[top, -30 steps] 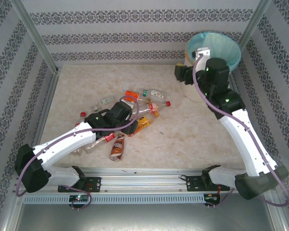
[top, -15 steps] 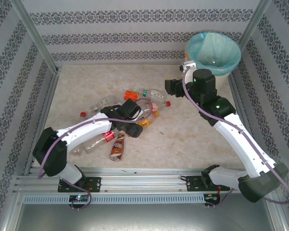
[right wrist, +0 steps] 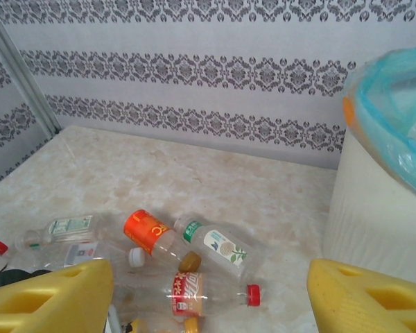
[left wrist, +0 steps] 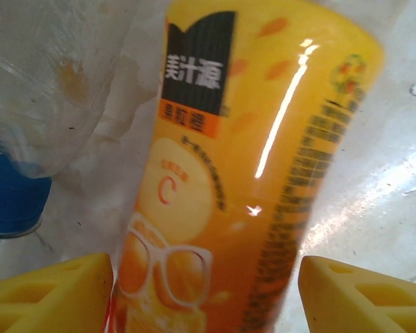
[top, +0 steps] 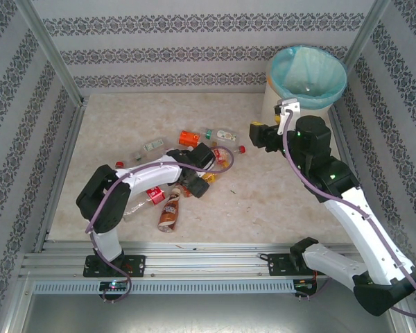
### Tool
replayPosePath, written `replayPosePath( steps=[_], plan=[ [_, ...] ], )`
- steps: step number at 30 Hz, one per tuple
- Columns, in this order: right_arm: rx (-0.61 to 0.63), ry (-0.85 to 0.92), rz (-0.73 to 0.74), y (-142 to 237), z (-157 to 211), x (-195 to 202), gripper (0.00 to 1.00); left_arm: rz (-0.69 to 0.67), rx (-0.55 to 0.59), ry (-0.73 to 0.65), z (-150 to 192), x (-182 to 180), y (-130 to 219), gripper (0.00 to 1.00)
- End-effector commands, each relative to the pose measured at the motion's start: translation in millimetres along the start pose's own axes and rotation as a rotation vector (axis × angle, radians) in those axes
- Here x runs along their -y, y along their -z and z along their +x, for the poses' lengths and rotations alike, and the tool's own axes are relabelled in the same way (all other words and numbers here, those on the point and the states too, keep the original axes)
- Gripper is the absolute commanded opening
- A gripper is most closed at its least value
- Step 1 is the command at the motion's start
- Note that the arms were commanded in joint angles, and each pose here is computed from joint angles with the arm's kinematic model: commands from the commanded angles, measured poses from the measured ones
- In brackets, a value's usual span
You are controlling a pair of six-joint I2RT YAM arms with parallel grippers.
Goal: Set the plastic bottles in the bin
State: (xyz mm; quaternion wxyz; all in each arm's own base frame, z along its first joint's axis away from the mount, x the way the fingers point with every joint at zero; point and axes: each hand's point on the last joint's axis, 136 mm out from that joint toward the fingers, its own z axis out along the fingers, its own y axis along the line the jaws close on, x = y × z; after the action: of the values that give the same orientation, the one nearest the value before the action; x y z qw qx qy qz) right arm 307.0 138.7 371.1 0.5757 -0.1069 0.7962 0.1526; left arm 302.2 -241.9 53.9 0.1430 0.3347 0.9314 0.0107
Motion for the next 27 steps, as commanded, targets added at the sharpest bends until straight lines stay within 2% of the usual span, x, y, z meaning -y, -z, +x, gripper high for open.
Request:
replayPosePath(
  steps=[1, 8, 14, 20, 27],
  plan=[
    [-0.025, 0.006, 0.021, -0.8, 9.3, 2.8, 0.74, -0.025, -0.031, -0.03, 1.2, -5.9, -6.3, 0.72],
    [-0.019, 0.009, 0.022, 1.5, 6.0, 3.1, 0.74, -0.001, -0.059, -0.042, 7.9, -1.0, -13.8, 0.65],
    [-0.013, 0.01, 0.027, 6.0, 3.7, 3.6, 0.74, 0.029, -0.035, -0.056, 3.7, 3.2, -4.3, 0.51],
    [0.01, 0.017, 0.04, 15.7, -4.5, 5.7, 0.74, 0.111, 0.092, -0.071, -10.4, 13.6, 30.9, 0.51],
    [0.051, -0.006, -0.027, 23.2, -19.3, -6.4, 0.73, 0.165, 0.319, -0.049, -27.3, 15.6, 98.1, 0.51]
  ],
)
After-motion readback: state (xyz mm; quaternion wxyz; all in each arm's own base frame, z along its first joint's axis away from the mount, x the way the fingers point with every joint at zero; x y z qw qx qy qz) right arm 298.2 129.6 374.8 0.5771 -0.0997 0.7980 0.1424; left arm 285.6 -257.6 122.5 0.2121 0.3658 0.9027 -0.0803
